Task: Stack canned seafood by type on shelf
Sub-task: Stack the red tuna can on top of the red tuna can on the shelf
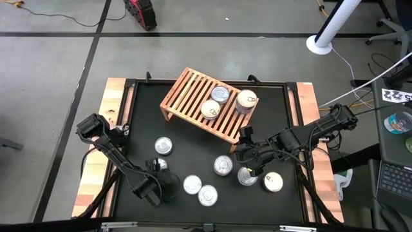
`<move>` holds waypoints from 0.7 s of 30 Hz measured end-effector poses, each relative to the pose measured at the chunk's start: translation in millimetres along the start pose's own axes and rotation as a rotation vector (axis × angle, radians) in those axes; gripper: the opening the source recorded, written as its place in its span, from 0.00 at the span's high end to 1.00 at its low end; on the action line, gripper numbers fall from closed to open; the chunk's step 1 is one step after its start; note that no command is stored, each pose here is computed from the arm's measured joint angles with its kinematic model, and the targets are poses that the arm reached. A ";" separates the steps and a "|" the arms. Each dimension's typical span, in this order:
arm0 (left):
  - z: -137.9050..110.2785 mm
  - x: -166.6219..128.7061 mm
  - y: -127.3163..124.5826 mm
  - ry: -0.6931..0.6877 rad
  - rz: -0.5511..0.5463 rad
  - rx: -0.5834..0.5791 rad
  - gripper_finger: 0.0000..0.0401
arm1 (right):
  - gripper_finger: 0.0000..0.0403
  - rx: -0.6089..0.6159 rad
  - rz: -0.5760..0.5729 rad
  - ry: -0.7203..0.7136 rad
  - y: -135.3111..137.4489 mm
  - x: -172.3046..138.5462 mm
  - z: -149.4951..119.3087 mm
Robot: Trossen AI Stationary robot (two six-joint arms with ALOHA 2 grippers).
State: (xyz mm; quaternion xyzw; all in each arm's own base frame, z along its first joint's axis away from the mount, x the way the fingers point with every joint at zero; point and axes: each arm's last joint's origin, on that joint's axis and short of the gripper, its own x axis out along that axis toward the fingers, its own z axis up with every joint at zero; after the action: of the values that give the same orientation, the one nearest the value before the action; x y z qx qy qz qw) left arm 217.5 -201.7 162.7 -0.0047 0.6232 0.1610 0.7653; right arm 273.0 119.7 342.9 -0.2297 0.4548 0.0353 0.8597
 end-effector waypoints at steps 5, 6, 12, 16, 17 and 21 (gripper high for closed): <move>-0.2 0.5 0.2 0.003 0.005 0.006 0.35 | 0.39 0.000 0.000 0.000 0.0 0.0 0.0; -0.6 1.6 -0.1 0.007 0.011 0.009 0.38 | 0.39 0.000 0.000 0.000 0.0 0.0 0.0; -1.7 12.0 -3.5 0.014 0.068 0.032 0.51 | 0.39 0.000 0.000 0.000 0.0 0.0 0.0; -2.1 12.8 -3.1 0.017 0.078 0.034 0.58 | 0.39 0.000 0.000 0.000 0.0 0.0 0.0; -2.3 12.6 -2.5 0.019 0.080 0.035 0.59 | 0.39 0.000 0.000 0.000 0.0 0.0 0.0; -3.3 12.6 -0.7 0.031 0.099 0.041 0.68 | 0.39 0.000 0.000 0.000 0.1 0.0 0.0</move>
State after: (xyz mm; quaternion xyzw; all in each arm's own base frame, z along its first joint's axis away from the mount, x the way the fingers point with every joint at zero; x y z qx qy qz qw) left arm 216.7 -200.1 149.8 0.0395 0.6377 0.1858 0.7465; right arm 272.9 119.8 342.8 -0.2298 0.4549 0.0354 0.8596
